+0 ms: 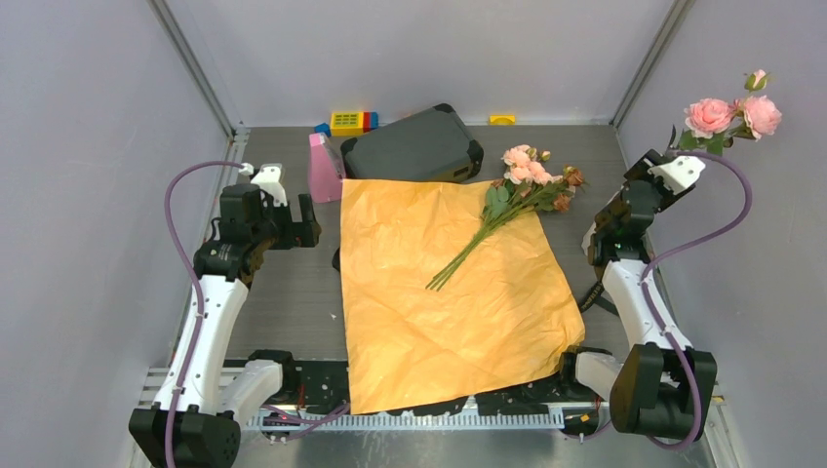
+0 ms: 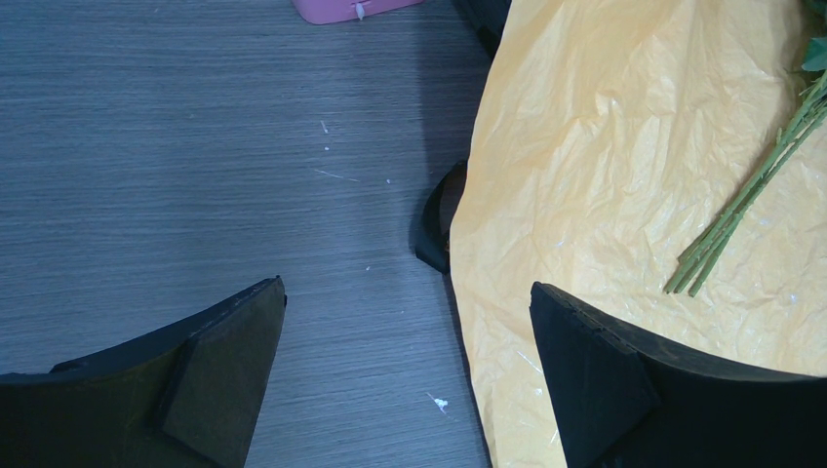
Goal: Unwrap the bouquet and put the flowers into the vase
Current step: Insert the fake flower into the vase.
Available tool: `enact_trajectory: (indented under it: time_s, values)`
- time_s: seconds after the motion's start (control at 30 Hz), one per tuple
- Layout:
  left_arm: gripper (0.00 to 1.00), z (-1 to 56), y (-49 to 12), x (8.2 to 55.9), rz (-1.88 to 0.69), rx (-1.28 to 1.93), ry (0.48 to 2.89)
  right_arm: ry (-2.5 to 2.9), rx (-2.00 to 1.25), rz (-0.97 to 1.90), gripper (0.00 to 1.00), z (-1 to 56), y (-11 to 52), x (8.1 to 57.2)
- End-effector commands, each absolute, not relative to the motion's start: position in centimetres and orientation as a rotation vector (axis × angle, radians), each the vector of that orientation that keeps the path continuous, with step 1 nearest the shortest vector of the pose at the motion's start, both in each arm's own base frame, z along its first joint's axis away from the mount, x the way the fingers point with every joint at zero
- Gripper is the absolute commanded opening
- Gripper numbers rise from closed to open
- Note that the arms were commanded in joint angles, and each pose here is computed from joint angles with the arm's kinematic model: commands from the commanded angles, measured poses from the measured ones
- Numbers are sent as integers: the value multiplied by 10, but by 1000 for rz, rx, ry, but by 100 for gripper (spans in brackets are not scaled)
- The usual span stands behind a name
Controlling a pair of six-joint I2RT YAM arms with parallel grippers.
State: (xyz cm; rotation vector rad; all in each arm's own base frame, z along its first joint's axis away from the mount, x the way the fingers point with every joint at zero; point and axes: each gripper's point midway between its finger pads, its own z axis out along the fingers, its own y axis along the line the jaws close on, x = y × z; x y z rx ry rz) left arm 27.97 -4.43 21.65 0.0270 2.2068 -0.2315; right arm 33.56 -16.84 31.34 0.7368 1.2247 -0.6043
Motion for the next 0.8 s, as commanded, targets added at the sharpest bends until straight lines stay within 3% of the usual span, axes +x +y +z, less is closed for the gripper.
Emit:
enact_trajectory:
  time_s: [0.0,0.23,0.77]
  values:
    - [100,222,-47,281,-240,51,2181,1142,783,-546,58,331,-168,326]
    - [100,222,-47,281,-240,51,2180,1144,779,-451,78,341,-157,320]
    - [99,219,-44,281,-222,32,2191,1361,736,-187,84,351,-106,306]
